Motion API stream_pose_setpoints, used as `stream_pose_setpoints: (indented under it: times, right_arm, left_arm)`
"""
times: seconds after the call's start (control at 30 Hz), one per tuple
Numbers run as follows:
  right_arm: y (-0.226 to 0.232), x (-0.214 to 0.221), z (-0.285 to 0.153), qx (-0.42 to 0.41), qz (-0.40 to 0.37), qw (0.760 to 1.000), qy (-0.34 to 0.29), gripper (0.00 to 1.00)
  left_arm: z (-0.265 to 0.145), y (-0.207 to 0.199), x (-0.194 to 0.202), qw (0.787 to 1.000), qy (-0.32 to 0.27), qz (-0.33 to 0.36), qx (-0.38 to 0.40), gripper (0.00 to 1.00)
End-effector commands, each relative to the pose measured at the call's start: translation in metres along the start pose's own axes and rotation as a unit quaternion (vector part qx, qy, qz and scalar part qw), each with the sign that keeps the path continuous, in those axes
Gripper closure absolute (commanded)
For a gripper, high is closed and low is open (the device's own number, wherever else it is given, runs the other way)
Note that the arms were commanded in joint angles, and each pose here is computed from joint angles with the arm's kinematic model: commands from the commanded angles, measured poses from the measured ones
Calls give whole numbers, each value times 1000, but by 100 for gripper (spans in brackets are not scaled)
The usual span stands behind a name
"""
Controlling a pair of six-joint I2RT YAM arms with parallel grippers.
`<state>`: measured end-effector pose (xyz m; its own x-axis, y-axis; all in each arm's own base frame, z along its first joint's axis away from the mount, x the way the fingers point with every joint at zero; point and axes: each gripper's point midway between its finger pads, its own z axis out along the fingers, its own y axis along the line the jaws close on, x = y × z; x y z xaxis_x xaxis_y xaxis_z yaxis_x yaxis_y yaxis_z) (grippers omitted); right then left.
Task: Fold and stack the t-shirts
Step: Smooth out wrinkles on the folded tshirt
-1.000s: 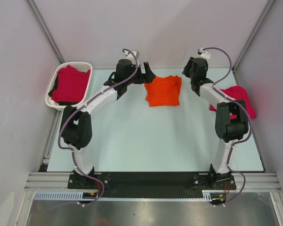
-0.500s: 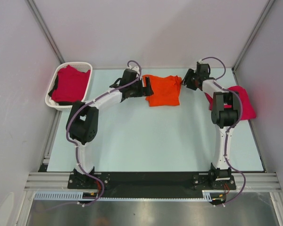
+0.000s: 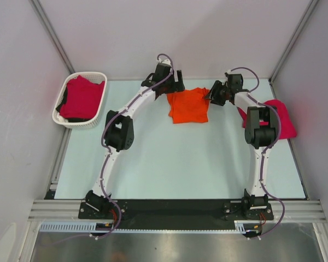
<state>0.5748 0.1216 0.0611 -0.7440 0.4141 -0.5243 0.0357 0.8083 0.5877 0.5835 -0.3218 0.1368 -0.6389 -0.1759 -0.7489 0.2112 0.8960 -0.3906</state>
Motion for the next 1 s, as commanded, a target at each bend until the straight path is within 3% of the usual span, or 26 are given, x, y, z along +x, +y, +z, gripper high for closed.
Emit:
stream_pose_setpoints:
  times: [0.0,0.3,0.63,0.97]
  right_arm:
    - [25,-26,-14,-32,-7,999,-20,45]
    - [31,-27,-17,-61,3,998,-10,44]
    - [39,-29,-4,-101,14,995,3,45]
    - [48,-19,-3,-128,22,991,36,46]
  left_arm:
    - [14,25,5,999,15,-25,-25,5]
    - [33,37,25,999,29,-30,-12,8]
    - [49,31,38,998,35,-56,19,31]
    - [53,30,40,997,34,-63,27,32]
